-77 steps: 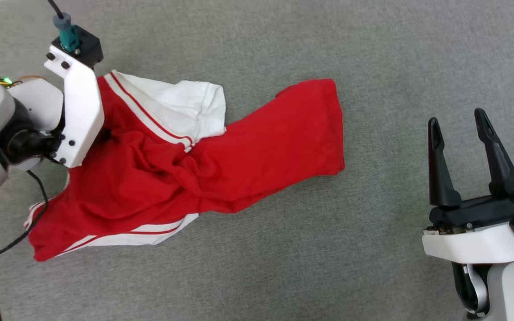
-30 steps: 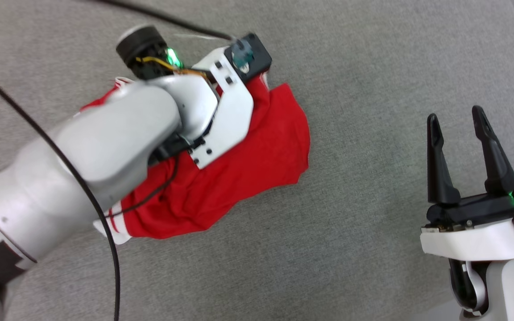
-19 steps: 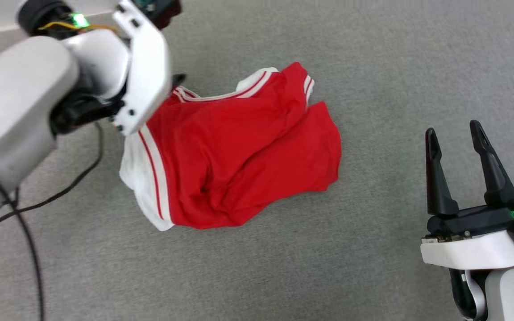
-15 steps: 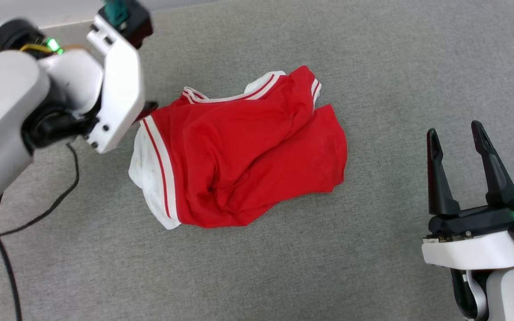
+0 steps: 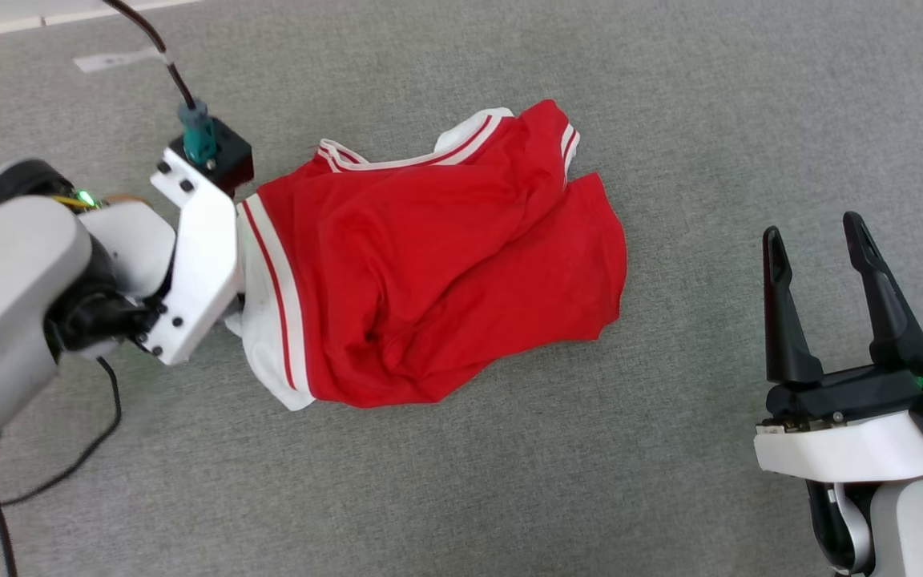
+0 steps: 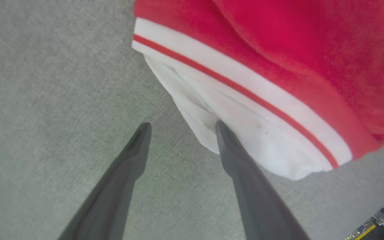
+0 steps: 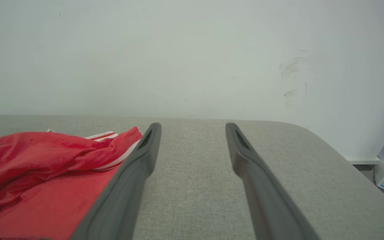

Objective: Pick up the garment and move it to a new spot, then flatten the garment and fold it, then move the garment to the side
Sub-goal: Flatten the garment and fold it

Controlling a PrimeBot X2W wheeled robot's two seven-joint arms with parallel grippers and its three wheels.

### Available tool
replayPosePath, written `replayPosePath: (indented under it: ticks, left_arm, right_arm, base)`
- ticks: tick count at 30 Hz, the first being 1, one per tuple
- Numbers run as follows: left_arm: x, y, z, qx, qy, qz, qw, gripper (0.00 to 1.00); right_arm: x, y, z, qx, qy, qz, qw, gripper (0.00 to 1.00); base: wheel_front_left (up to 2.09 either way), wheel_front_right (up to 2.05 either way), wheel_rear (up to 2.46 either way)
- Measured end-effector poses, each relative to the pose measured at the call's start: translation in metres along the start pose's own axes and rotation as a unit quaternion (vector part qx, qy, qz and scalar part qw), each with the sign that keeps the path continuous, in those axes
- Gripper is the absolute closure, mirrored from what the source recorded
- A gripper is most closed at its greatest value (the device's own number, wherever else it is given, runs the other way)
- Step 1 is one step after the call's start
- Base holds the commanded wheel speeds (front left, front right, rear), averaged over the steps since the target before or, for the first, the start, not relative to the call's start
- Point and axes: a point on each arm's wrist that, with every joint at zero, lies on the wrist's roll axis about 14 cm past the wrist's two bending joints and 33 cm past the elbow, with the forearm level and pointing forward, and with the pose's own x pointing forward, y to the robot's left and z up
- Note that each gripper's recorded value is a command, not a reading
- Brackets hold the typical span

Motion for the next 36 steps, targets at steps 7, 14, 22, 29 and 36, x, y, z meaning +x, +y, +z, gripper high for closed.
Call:
replayPosePath:
  ticks: [7, 14, 22, 29, 36]
  left_arm:
    - [0.026, -0.011, -0.012, -0.004, 0.019, -0.022, 1.0, 0.05]
    - [0.015, -0.02, -0.006, 0.007, -0.013, -0.021, 1.0, 1.0]
    - [-0.052, 0.019, -0.012, 0.013, -0.041, 0.056, 0.997, 1.0]
    - [-0.083, 0.07, -0.035, -0.006, -0.007, 0.137, 0.991, 1.0]
    - [-0.046, 0.09, -0.026, -0.046, -0.018, 0.146, 0.988, 1.0]
  right_arm:
    - [-0.001, -0.006, -0.005, -0.005, 0.008, -0.008, 1.0, 0.0]
    - [-0.002, -0.003, 0.0, -0.001, 0.002, -0.004, 1.0, 0.0]
    - [-0.001, 0.013, 0.011, 0.007, -0.015, 0.018, 1.0, 0.0]
    - [-0.003, 0.009, 0.008, 0.002, -0.01, 0.012, 1.0, 0.0]
    - [-0.006, -0.002, -0.003, -0.006, 0.008, -0.003, 1.0, 0.0]
  base:
    - [0.0, 0.0, 0.0]
    - [0.0, 0.0, 0.0]
    - [0.0, 0.0, 0.0]
    - [0.0, 0.0, 0.0]
    - [0.0, 0.0, 0.0]
